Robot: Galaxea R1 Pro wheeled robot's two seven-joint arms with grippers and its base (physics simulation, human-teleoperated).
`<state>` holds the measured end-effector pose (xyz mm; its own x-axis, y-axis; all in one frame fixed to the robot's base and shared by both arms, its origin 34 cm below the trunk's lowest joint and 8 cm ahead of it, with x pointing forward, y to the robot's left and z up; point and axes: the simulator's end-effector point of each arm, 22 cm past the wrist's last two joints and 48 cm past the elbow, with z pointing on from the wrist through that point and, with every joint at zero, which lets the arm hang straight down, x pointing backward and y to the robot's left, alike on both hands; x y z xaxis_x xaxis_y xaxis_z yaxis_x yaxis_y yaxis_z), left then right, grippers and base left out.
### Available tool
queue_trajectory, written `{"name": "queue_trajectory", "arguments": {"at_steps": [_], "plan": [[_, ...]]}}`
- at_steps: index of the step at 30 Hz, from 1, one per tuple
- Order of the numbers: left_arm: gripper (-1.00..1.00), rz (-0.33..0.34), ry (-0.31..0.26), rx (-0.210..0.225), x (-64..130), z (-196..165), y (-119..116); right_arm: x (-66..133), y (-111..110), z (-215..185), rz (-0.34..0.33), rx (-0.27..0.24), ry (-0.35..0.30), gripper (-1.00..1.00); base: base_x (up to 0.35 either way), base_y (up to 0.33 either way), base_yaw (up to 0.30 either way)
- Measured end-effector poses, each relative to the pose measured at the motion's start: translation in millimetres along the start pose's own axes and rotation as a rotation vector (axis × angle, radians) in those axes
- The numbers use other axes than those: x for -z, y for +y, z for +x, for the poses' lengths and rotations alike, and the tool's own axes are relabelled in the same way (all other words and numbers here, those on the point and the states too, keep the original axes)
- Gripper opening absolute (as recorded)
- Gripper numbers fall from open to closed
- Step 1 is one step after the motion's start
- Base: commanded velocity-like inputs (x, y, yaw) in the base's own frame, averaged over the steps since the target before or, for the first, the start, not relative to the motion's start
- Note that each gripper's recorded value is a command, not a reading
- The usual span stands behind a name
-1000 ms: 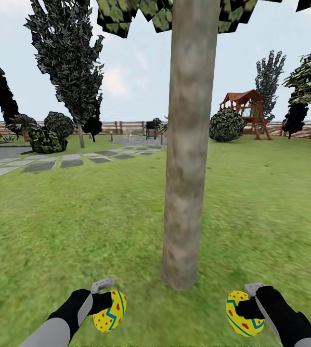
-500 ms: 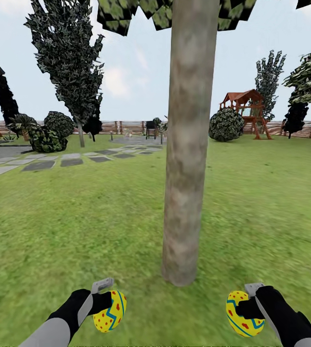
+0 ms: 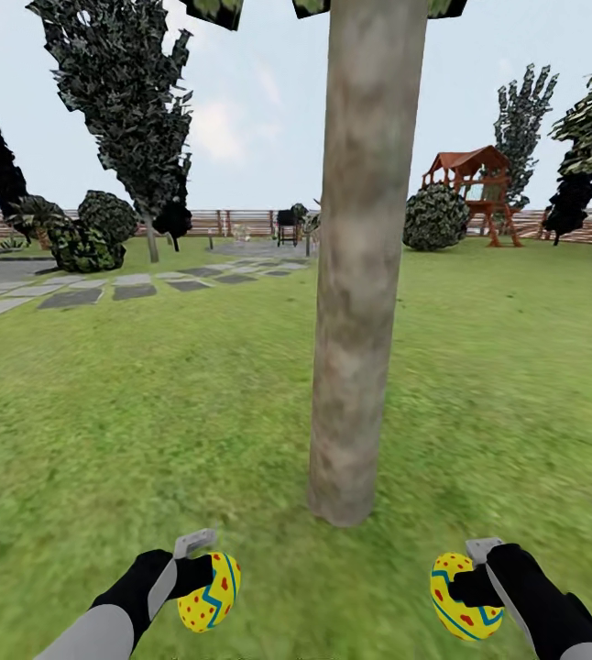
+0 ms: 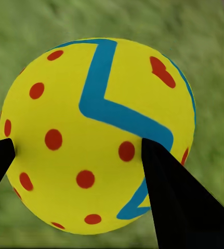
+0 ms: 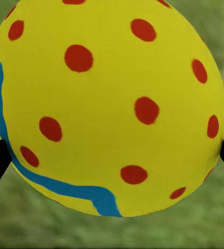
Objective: Take the three Easter eggs out of the wicker basket on the lawn in the garden, then place them on the lawn next to a single tree (choose any tree) so that all three eggs are next to the same tree and none are left in the basket.
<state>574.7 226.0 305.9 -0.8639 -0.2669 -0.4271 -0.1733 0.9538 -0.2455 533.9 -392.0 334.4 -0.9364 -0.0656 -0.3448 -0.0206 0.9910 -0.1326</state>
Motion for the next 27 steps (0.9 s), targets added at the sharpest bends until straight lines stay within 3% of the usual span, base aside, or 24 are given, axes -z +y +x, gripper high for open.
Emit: {"name": "queue_trajectory", "arguments": {"at_steps": [27], "plan": [[-1.0,-0.029,0.105,0.014,-36.8,46,18,-40.5,9,38,-0.009,0.014,0.109,-1.0,0.0,0.0,0.0]]}}
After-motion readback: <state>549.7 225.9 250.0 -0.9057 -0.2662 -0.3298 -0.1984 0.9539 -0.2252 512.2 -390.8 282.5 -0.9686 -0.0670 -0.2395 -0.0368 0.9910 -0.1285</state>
